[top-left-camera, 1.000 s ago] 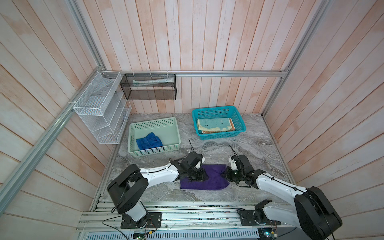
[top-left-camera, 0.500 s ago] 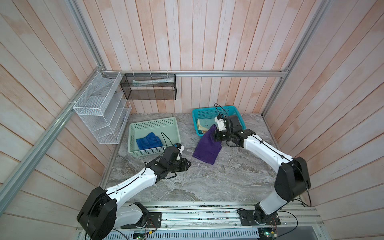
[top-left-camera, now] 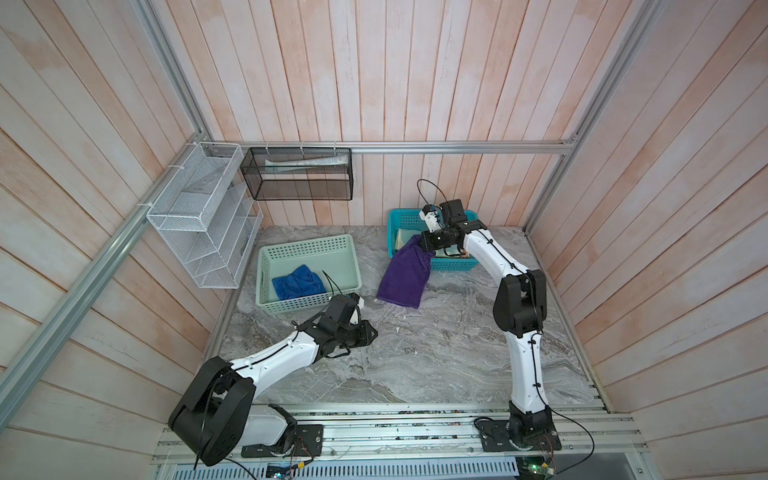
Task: Fold and stack the towels
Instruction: 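Lift the purple towel toward the teal basket with the right gripper while the left withdraws, then lower the purple towel onto the towel stack in the teal basket with the right gripper, then drag the purple towel flat across the stack with the right gripper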
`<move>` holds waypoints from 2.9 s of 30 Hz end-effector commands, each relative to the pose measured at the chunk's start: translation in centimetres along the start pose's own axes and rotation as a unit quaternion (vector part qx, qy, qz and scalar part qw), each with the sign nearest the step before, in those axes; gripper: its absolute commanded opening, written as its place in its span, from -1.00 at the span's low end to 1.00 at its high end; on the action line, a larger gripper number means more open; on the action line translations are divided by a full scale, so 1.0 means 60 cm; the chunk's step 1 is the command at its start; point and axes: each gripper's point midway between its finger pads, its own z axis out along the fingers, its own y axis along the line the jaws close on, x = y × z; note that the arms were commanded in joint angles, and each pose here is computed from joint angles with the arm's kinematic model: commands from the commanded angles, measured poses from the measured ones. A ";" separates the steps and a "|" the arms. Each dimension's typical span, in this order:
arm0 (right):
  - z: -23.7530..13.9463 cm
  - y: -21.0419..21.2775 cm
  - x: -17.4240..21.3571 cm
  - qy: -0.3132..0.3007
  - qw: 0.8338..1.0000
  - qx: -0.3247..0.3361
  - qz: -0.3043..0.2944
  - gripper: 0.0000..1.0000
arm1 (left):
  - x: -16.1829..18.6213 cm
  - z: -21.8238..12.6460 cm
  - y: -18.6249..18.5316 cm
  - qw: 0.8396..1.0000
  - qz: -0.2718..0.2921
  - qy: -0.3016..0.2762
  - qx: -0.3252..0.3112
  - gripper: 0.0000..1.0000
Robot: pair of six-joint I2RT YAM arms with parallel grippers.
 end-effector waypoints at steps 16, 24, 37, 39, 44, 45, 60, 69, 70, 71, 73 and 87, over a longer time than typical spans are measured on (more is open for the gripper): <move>-0.078 0.060 0.251 0.191 0.974 -0.075 0.099 -1.00 | -0.022 -0.008 -0.026 1.000 0.002 -0.008 0.023 -0.47; -0.147 0.085 0.234 0.159 0.983 -0.043 0.083 -1.00 | -0.026 -0.012 -0.031 1.000 -0.001 -0.011 0.025 -0.47; -0.263 0.254 0.028 -0.054 0.998 -0.008 0.000 -1.00 | -0.028 -0.028 -0.039 0.999 0.010 -0.020 0.031 -0.47; -0.274 0.280 0.003 -0.083 0.996 -0.016 -0.002 -1.00 | -0.024 -0.029 -0.038 0.999 0.011 -0.020 0.033 -0.47; -0.301 0.332 -0.061 -0.136 0.990 -0.030 -0.007 -1.00 | -0.012 -0.036 -0.035 0.999 0.010 -0.024 0.043 -0.47; -0.298 0.332 -0.069 -0.139 0.990 -0.030 -0.003 -1.00 | -0.010 -0.036 -0.033 0.999 0.010 -0.024 0.042 -0.47; -0.198 0.179 -0.140 -0.142 0.978 0.013 0.154 -1.00 | -0.007 -0.035 -0.014 0.999 0.013 -0.017 0.041 -0.47; -0.214 0.045 0.002 -0.151 0.952 0.061 0.261 -1.00 | -0.007 -0.027 -0.008 0.999 0.014 -0.008 0.040 -0.47; -0.214 0.026 0.023 -0.148 0.948 0.062 0.275 -1.00 | -0.008 -0.025 -0.007 0.999 0.013 -0.007 0.040 -0.47; -0.214 0.011 0.041 -0.143 0.945 0.065 0.286 -1.00 | -0.007 -0.024 -0.007 0.999 0.013 -0.005 0.041 -0.47; -0.214 -0.016 0.075 -0.131 0.943 0.077 0.297 -1.00 | -0.007 -0.022 -0.008 0.999 0.011 -0.002 0.043 -0.47; -0.177 -0.124 0.192 -0.045 0.942 0.150 0.298 -1.00 | -0.002 -0.018 0.004 1.000 0.000 0.008 0.027 -0.47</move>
